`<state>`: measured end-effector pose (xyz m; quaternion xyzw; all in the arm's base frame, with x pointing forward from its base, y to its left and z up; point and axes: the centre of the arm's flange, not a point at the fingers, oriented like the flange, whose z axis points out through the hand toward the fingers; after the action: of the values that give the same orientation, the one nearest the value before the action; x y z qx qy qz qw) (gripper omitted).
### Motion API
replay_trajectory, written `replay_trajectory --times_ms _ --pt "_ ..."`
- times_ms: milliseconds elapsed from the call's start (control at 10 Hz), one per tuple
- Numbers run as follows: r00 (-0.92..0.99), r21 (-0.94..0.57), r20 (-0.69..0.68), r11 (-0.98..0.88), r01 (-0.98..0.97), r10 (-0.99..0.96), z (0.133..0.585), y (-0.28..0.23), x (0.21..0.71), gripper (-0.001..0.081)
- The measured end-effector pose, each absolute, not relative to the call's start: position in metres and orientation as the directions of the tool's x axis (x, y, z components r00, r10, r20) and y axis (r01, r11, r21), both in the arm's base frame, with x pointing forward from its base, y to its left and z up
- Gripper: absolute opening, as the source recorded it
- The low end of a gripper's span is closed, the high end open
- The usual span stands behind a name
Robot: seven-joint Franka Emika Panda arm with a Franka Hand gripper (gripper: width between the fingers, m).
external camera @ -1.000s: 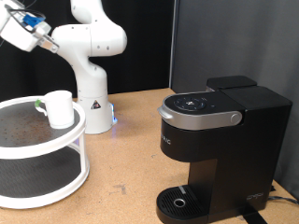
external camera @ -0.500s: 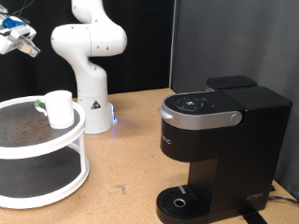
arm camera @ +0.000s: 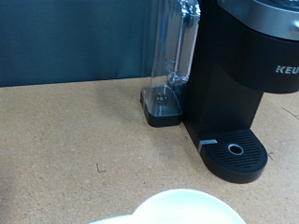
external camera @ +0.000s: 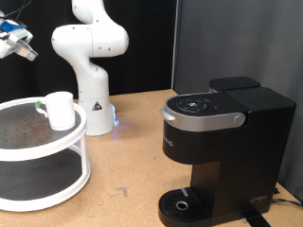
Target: Make a cup of coffee with the keurig machine
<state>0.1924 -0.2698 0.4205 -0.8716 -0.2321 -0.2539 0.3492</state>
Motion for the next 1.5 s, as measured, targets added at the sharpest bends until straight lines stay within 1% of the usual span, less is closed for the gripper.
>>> replay_trajectory --times_ms 400,700,900,1000,1100,1200,1300,1400,1500 --pt "0.754 -0.423 0.622 -0.72 0.55 0.21 0.4 -0.269 0.203 0.0003" --pt "0.765 -0.421 0.614 -0.738 0.528 0.197 0.381 -0.264 0.206 0.0003" --pt "0.76 -0.412 0.632 -0.765 0.495 0.151 0.372 -0.264 0.208 0.0003" --pt "0.756 -0.413 0.642 -0.776 0.478 0.124 0.369 -0.264 0.208 0.0085" --pt "0.755 -0.415 0.647 -0.781 0.466 0.107 0.365 -0.264 0.208 0.0264" --pt "0.755 -0.413 0.648 -0.788 0.457 0.098 0.362 -0.264 0.208 0.0264" --pt "0.76 -0.416 0.642 -0.79 0.451 0.096 0.358 -0.262 0.208 0.0446" --pt "0.771 -0.418 0.628 -0.792 0.445 0.102 0.352 -0.261 0.208 0.0581" --pt "0.784 -0.421 0.611 -0.791 0.444 0.115 0.345 -0.258 0.208 0.0581"
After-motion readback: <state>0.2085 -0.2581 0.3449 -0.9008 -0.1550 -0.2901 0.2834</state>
